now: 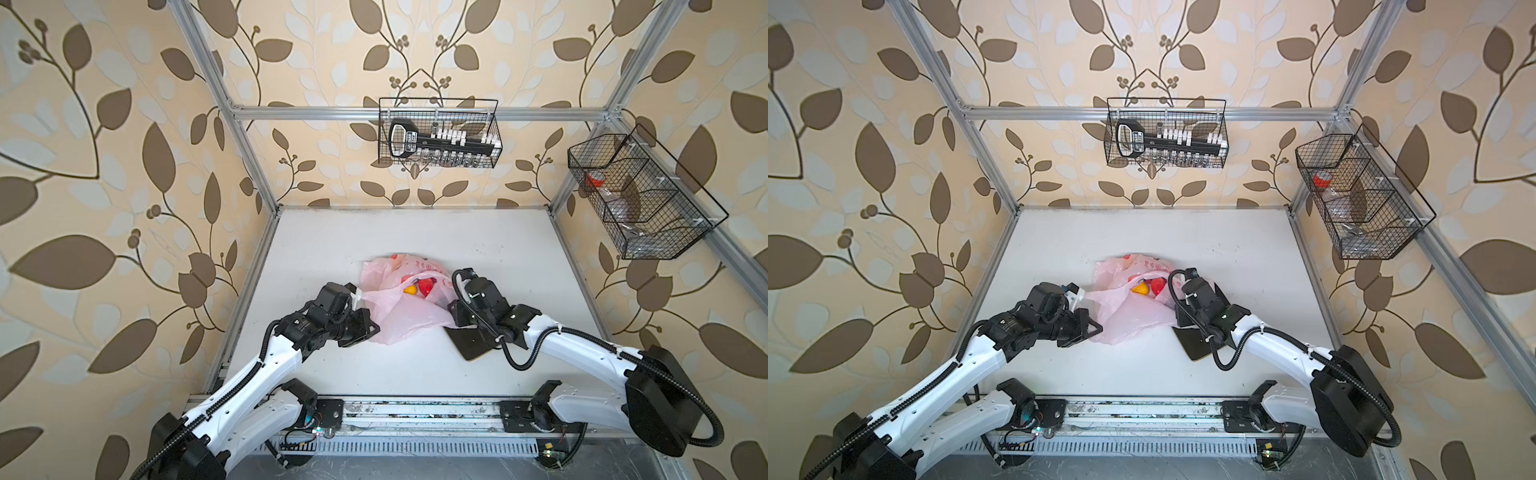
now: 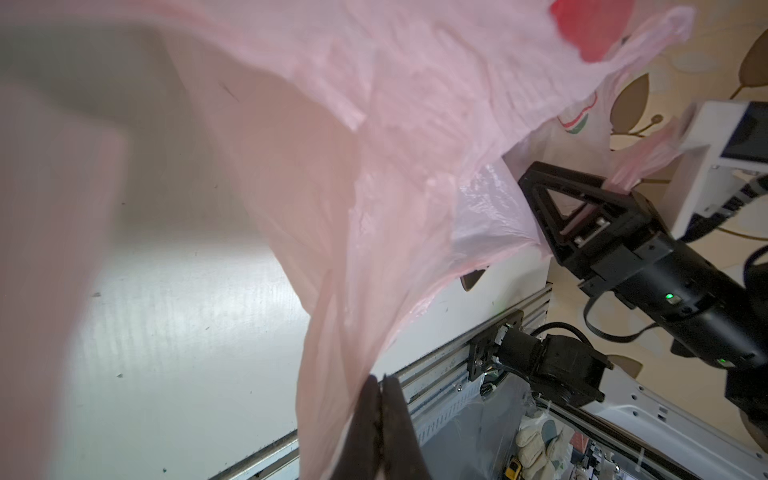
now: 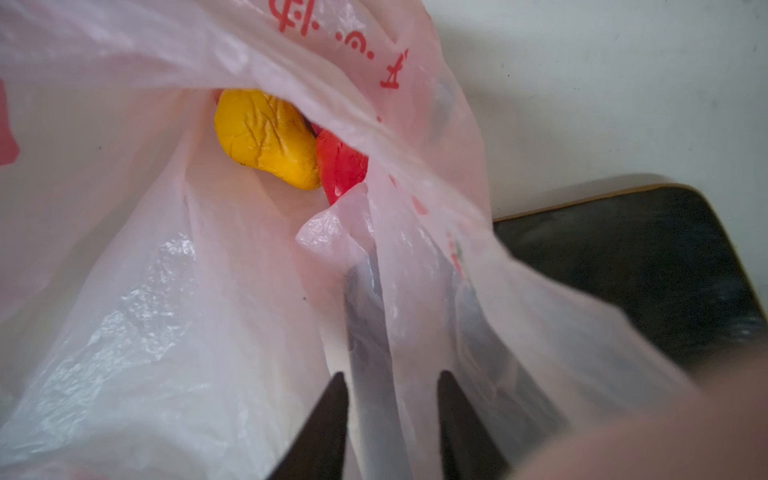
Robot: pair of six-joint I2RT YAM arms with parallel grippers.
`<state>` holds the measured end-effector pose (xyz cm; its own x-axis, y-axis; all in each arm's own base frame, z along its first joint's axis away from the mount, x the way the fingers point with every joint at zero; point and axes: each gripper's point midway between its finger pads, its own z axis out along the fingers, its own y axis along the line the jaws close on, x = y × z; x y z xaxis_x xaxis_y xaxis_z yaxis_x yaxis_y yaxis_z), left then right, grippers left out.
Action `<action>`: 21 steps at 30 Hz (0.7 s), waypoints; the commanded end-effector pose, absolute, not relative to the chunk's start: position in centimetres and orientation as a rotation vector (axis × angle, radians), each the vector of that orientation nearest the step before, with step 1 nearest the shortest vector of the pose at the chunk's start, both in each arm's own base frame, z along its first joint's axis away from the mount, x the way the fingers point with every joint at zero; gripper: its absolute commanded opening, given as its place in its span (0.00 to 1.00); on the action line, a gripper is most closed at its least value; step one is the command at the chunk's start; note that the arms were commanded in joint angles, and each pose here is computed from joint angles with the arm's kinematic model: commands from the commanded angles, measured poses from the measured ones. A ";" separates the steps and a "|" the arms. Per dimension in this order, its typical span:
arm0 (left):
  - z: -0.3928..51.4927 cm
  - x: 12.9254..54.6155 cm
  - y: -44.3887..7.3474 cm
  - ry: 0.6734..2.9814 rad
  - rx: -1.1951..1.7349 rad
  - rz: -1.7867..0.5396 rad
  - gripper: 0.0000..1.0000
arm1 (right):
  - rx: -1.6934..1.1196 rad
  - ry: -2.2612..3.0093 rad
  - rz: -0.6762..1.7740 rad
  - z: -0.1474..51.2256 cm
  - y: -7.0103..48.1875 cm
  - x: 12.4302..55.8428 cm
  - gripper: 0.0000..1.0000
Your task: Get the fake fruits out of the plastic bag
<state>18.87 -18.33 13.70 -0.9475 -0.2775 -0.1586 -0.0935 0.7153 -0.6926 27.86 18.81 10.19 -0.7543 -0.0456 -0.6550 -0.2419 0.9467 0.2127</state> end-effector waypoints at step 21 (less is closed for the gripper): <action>15.9 20.7 -18.8 2.583 -0.285 -1.042 0.00 | -0.368 2.181 0.673 25.0 23.9 24.4 0.60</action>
